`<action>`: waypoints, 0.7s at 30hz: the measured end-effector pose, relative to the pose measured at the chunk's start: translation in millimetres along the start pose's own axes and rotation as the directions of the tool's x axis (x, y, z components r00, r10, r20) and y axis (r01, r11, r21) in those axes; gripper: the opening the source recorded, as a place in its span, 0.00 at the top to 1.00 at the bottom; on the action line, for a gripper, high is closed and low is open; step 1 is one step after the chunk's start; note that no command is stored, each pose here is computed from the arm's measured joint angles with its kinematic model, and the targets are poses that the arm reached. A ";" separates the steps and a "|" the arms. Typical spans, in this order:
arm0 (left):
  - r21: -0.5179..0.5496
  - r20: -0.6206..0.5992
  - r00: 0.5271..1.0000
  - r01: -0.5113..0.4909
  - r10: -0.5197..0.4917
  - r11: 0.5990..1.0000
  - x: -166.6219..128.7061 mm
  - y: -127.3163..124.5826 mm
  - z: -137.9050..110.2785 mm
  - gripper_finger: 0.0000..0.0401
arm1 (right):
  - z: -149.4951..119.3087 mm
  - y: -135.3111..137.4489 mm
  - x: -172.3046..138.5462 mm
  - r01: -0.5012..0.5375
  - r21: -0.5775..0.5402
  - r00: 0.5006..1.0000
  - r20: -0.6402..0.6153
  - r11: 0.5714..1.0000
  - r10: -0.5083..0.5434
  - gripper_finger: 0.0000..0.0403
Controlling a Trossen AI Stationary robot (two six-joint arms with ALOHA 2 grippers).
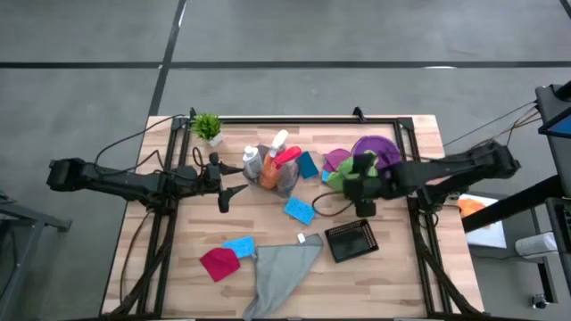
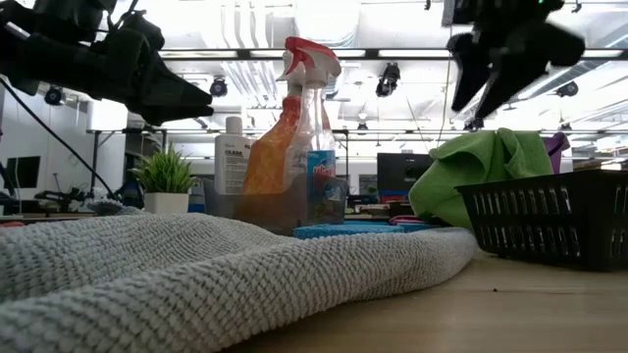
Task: Pick & Place Kitchen Items
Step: Put the green microfiber towel into the purple bucket
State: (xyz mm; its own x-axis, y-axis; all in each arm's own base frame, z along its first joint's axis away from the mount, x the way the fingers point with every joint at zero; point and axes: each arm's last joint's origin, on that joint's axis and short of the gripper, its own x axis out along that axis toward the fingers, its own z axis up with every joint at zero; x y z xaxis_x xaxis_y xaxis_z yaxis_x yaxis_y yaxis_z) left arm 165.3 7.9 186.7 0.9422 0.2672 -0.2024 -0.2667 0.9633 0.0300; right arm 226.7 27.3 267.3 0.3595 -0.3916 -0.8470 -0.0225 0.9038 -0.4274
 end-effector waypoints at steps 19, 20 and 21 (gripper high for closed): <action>0.000 -0.001 1.000 0.000 0.000 1.000 0.0 0.1 -0.1 0.34 | 43.5 -2.6 66.2 -0.051 -0.145 0.979 -0.201 0.988 0.021 0.26; 0.000 -0.002 1.000 0.000 0.000 1.000 0.0 0.0 -0.2 0.34 | 43.2 -4.1 69.4 -0.051 -0.143 0.977 -0.212 0.988 0.020 0.26; 0.000 -0.002 1.000 0.000 0.000 1.000 0.0 0.1 -0.2 0.34 | 43.0 -5.6 71.7 -0.051 -0.139 0.975 -0.219 0.989 0.020 0.26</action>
State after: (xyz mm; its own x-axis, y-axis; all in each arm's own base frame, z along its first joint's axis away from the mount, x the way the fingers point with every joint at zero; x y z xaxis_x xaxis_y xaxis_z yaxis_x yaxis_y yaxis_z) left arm 165.2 7.9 186.5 0.9417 0.2675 -0.2042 -0.2670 0.9632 0.0301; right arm 292.8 1.5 222.5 0.1456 -0.4021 -0.9040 -0.1699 0.8900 -0.4232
